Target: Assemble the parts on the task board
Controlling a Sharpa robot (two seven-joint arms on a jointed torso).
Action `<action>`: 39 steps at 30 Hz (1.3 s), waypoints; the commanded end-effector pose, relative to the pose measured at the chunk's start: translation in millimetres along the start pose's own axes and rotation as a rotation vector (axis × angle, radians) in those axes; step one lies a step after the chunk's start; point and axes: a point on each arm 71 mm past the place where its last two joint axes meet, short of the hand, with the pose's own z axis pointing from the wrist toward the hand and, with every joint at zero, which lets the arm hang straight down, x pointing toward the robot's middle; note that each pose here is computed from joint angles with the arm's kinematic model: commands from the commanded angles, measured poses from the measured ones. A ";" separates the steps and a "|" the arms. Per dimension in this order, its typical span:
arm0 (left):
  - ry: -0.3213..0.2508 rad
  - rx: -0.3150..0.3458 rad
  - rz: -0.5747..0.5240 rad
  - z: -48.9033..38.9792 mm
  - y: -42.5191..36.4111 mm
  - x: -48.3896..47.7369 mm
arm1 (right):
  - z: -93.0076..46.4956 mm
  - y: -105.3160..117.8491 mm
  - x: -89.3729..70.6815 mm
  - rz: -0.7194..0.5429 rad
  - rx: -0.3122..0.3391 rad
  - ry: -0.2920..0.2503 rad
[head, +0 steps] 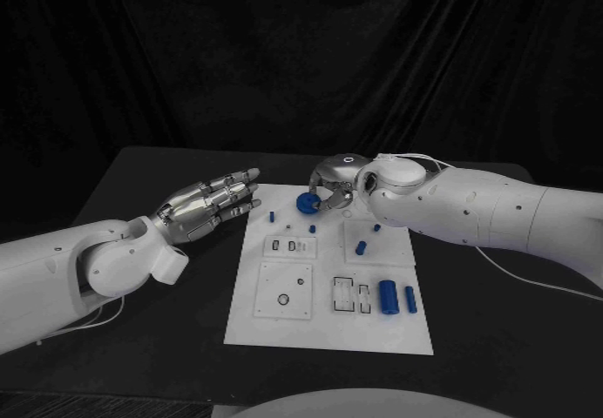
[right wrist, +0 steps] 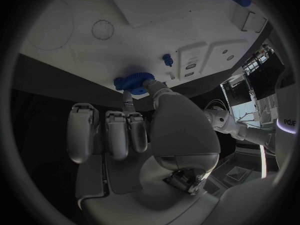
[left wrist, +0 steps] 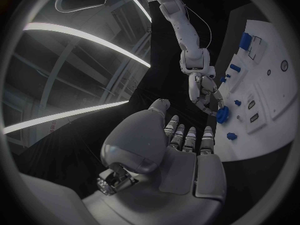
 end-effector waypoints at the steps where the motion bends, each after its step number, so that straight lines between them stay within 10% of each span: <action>1: 0.012 0.009 -0.006 0.8 -0.7 2.0 | -0.3 -0.2 1.9 0.001 -0.002 0.010; 24: 0.012 0.009 -0.005 0.9 -0.8 0.2 | -15.9 -13.9 -11.7 -0.002 -0.016 -0.098; 39: 0.012 0.009 -0.005 2.5 -0.5 1.4 | -112.3 -76.1 -60.3 -0.016 0.051 -0.235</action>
